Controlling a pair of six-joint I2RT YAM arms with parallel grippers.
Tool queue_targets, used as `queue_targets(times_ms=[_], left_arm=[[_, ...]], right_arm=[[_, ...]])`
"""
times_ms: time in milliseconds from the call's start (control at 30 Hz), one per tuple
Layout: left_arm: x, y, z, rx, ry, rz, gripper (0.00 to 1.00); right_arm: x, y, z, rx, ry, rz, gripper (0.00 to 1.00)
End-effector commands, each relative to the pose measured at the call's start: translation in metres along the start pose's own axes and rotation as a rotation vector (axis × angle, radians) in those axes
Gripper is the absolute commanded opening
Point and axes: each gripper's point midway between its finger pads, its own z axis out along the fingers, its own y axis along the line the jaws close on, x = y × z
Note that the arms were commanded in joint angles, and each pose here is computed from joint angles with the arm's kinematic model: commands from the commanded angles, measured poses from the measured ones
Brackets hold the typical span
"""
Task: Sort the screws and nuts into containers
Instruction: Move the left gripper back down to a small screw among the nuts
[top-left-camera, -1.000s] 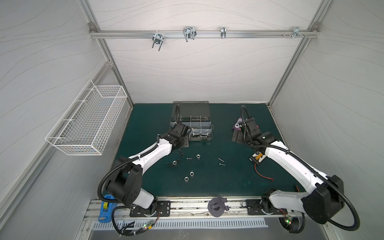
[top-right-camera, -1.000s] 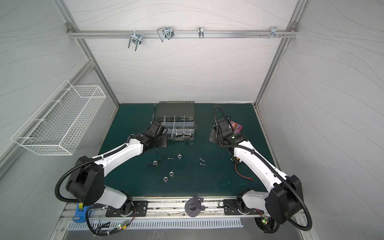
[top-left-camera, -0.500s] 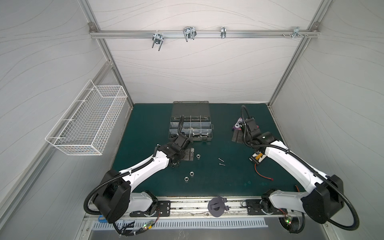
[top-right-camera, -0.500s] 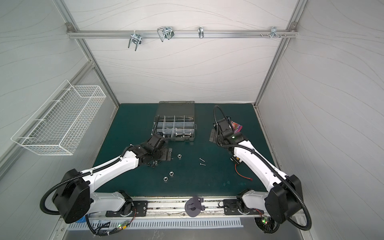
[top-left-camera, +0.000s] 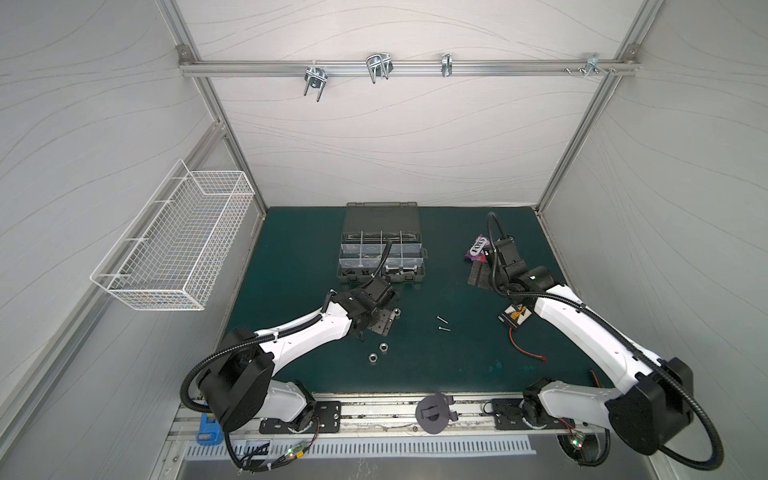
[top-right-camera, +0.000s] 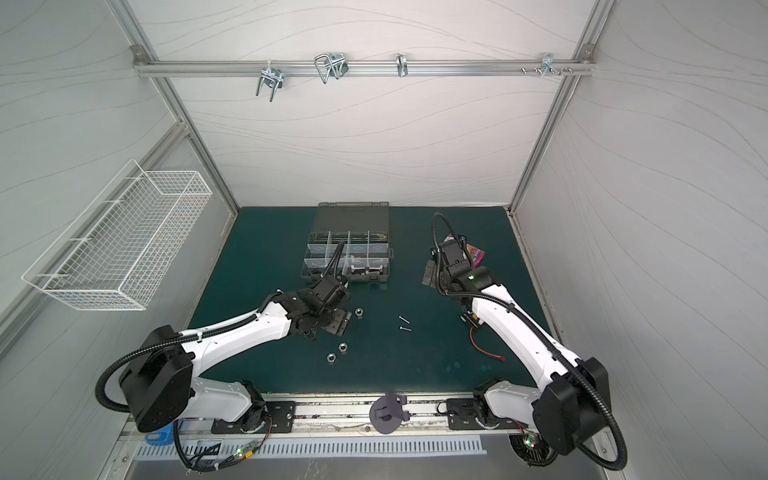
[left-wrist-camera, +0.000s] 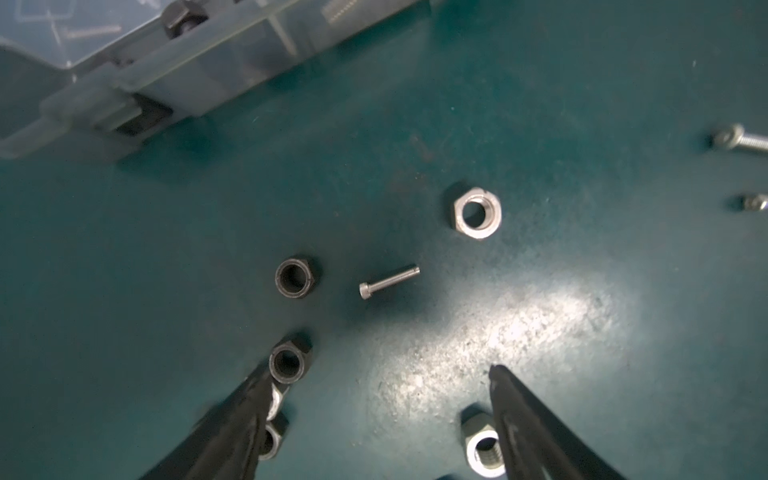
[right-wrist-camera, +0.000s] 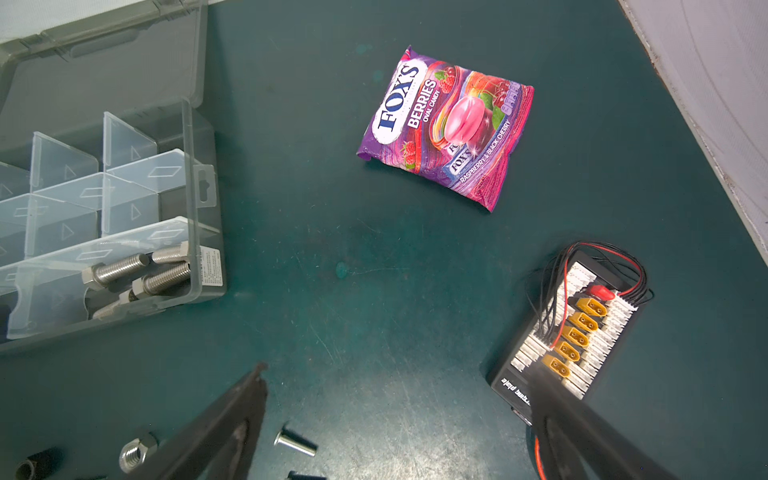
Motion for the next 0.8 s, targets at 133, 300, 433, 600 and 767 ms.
queue_targets(times_ms=[133, 300, 433, 600, 767], left_arm=[[-0.014, -0.019, 0.003, 0.076, 0.003, 0.103, 0.79], [-0.012, -0.016, 0.017, 0.024, 0.080, 0.117, 0.75], [-0.010, -0.014, 0.028, -0.005, 0.124, 0.124, 0.69], [-0.006, -0.006, 0.036, -0.063, 0.192, 0.182, 0.62], [0.000, -0.004, 0.042, -0.054, 0.295, 0.266, 0.60]], right_arm=[[0.004, -0.009, -0.004, 0.022, 0.017, -0.018, 0.99], [0.003, -0.011, -0.007, 0.023, 0.007, -0.016, 0.99], [0.002, -0.013, -0.008, 0.025, 0.003, -0.015, 0.99], [0.004, -0.015, -0.007, 0.030, 0.008, -0.017, 0.99], [0.003, -0.015, -0.006, 0.030, 0.010, -0.013, 0.99]])
